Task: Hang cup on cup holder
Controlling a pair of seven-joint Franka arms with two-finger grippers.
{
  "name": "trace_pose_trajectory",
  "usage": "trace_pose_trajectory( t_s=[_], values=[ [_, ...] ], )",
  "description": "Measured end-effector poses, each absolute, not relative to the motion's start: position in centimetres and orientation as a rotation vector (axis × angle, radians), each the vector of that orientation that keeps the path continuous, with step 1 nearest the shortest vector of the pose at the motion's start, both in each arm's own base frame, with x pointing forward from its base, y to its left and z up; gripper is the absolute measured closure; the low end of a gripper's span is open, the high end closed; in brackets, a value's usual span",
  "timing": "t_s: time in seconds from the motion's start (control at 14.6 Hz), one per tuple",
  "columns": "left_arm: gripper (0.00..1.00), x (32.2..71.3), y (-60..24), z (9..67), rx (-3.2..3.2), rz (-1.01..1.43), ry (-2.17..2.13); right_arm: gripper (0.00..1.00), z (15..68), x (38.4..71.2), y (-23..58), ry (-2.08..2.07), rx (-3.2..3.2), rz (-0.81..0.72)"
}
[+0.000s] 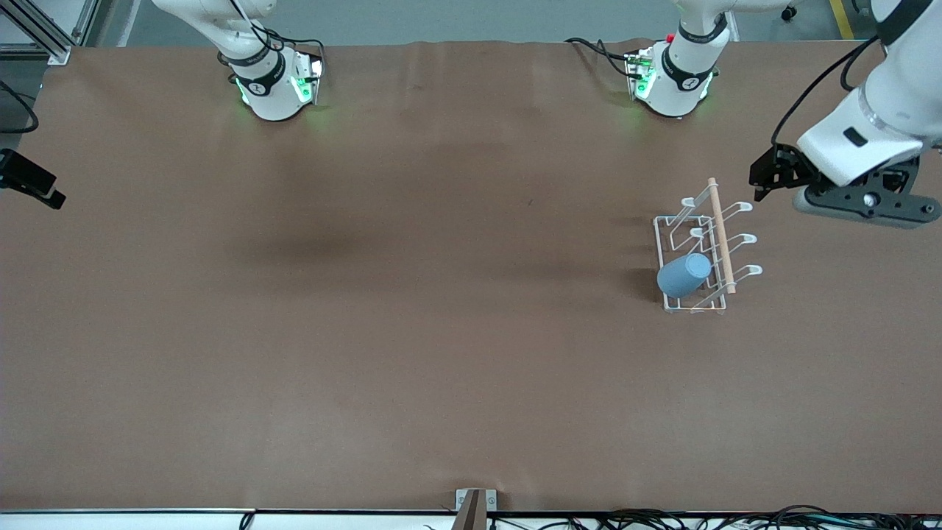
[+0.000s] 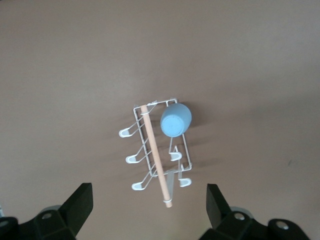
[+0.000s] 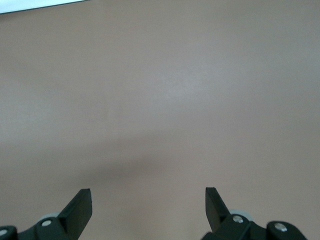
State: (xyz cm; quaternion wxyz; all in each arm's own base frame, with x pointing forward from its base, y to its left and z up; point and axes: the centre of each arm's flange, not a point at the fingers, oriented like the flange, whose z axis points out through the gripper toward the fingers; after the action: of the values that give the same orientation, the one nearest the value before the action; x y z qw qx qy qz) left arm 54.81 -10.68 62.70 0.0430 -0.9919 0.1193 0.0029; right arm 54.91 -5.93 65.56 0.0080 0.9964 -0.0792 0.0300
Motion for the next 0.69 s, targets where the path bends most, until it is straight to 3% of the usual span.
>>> trace_pose_trajectory(
  t_s=[0.34, 0.69],
  values=[
    [0.0, 51.0, -10.2, 63.8, -3.105, -0.047, 0.226, 0.0, 65.6, 54.9, -5.9, -0.248, 3.114, 0.094],
    [0.0, 51.2, -9.7, 64.1, -3.12, -0.084, 0.149, 0.0, 65.6, 54.9, -5.9, -0.248, 3.114, 0.094]
  ],
)
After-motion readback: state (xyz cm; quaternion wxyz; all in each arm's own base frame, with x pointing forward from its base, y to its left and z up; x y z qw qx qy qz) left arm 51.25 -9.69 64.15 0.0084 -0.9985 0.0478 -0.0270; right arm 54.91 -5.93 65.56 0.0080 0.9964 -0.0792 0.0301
